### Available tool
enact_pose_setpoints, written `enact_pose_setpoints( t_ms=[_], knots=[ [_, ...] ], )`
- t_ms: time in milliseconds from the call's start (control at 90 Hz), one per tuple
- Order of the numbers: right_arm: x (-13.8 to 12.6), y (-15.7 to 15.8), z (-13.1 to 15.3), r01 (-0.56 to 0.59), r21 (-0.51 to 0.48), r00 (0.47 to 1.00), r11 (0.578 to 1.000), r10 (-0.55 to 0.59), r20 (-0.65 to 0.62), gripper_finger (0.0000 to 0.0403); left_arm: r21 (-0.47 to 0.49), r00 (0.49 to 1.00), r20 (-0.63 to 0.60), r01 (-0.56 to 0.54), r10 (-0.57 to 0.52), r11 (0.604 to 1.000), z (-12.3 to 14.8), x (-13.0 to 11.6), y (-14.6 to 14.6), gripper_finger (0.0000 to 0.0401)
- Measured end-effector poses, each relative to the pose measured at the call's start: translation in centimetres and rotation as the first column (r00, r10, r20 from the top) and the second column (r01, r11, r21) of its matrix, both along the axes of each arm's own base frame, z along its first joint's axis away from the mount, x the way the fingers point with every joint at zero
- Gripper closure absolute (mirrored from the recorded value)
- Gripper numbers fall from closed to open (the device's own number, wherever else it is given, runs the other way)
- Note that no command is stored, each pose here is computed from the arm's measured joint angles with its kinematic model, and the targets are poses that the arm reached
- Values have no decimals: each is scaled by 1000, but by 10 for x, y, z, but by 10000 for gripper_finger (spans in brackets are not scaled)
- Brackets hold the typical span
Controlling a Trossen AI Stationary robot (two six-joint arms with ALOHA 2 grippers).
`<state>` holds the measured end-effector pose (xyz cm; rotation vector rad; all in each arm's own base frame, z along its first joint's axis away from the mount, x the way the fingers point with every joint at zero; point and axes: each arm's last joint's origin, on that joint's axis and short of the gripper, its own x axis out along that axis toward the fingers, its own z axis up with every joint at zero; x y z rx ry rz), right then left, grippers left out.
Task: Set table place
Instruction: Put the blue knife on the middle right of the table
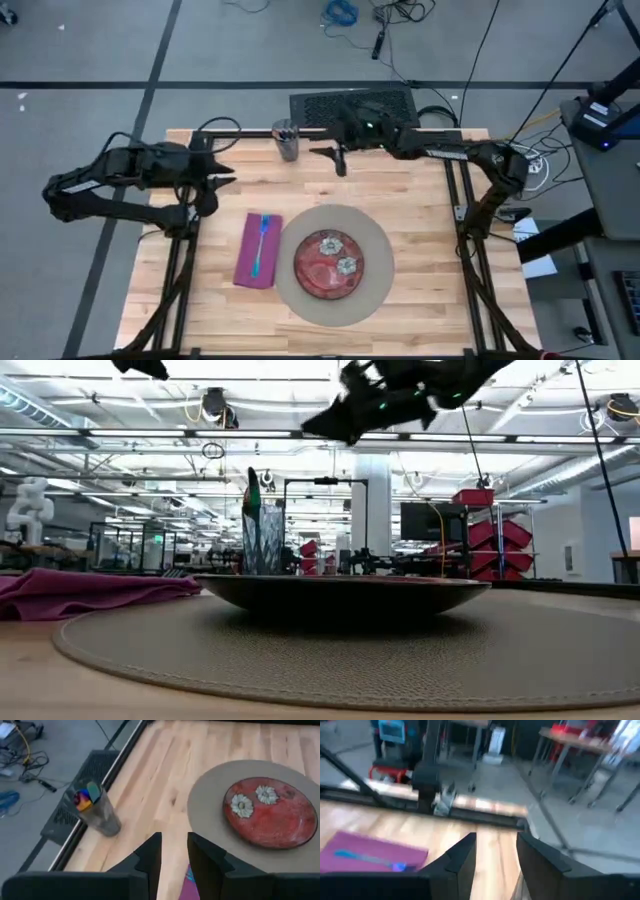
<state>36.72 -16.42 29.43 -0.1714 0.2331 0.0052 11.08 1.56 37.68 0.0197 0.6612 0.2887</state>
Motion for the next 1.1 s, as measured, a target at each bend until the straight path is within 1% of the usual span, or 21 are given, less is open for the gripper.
enact_pose_setpoints(
  t_ms=[78, 200, 400, 511, 622, 822, 1100],
  knots=[
    [17, -6, -7, -13, 4, 999, 1000, 13, -38, 273, -4, 1000, -5, 6, -6, 1000, -1, 1, -1, 321],
    [39, -14, -15, -18, 3, 998, 1000, 19, -59, 273, -14, 1000, -17, 10, -10, 1000, -2, 3, -3, 321],
    [58, -27, -20, -6, -3, 998, 1000, 6, -58, 273, -31, 1000, -20, 15, -16, 999, -3, 4, -6, 321],
    [64, -33, -28, 1, 6, 997, 1000, -1, -76, 273, -29, 1000, -22, 20, -21, 999, -3, 5, -7, 321],
    [69, -40, -31, 14, 2, 998, 1000, -14, -68, 273, -19, 999, -28, 17, -17, 1000, -4, 6, -7, 321],
    [70, -48, -32, 49, -10, 997, 999, -50, -58, 273, -13, 999, -38, 24, -24, 1000, -5, 8, -8, 321],
    [71, -52, -36, 53, -10, 997, 999, -53, -57, 273, 2, 998, -54, 37, -37, 999, -6, 13, -8, 321]
  ],
)
